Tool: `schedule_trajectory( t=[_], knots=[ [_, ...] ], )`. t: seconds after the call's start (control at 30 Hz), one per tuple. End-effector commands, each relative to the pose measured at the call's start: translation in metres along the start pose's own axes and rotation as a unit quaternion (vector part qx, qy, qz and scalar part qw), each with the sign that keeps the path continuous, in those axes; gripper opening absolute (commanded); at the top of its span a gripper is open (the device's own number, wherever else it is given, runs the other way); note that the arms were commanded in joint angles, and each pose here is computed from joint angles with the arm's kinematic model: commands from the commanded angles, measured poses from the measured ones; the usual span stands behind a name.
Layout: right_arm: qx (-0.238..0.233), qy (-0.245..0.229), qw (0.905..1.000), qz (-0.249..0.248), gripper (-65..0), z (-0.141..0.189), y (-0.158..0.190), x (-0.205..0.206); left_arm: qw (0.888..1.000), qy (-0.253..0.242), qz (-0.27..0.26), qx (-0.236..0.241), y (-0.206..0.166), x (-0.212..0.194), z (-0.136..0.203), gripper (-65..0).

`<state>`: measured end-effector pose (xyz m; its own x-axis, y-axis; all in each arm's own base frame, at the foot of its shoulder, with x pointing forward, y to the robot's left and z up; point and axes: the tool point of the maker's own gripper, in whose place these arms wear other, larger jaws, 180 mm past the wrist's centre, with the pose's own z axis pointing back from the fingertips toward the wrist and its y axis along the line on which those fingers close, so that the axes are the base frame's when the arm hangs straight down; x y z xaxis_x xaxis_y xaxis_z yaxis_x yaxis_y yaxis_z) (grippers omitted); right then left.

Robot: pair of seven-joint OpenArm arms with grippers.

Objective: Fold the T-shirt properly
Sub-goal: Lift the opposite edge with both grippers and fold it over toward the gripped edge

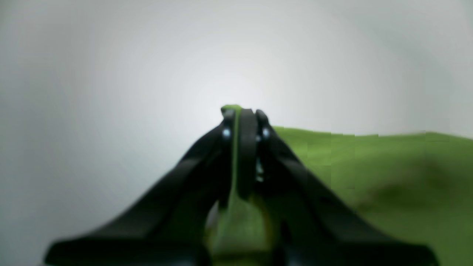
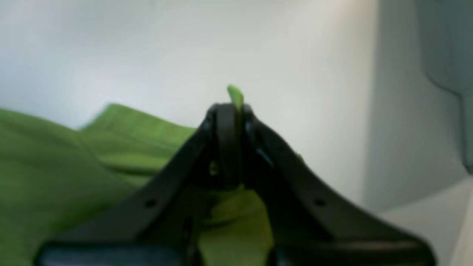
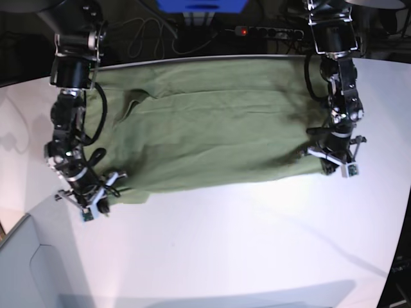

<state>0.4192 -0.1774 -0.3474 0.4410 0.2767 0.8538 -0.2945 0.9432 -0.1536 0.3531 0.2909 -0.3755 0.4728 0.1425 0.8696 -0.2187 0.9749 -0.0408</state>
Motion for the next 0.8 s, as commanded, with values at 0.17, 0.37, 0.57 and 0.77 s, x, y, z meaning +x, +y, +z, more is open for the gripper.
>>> schedule_trajectory(
  t=[0.17,0.37,0.57,0.77],
  knots=[
    [-0.008,-0.047,0.9988,0.014,-65.0,0.02,0.001,0.022,0.999,-0.046,-0.005,0.0,0.001,0.033,0.004,-65.0],
    [-0.011,-0.059,0.9978,0.028,-65.0,0.036,0.007,0.025,0.997,-0.072,-0.015,-0.01,-0.008,0.05,0.013,-65.0],
    [-0.006,-0.048,0.9984,0.029,-65.0,0.046,0.015,0.008,0.998,-0.067,-0.02,-0.008,-0.006,0.041,0.021,-65.0],
    [-0.017,-0.033,0.9991,0.02,-65.0,0.056,0.01,-0.01,0.998,-0.063,-0.028,-0.01,-0.006,0.034,0.031,-65.0]
  ],
)
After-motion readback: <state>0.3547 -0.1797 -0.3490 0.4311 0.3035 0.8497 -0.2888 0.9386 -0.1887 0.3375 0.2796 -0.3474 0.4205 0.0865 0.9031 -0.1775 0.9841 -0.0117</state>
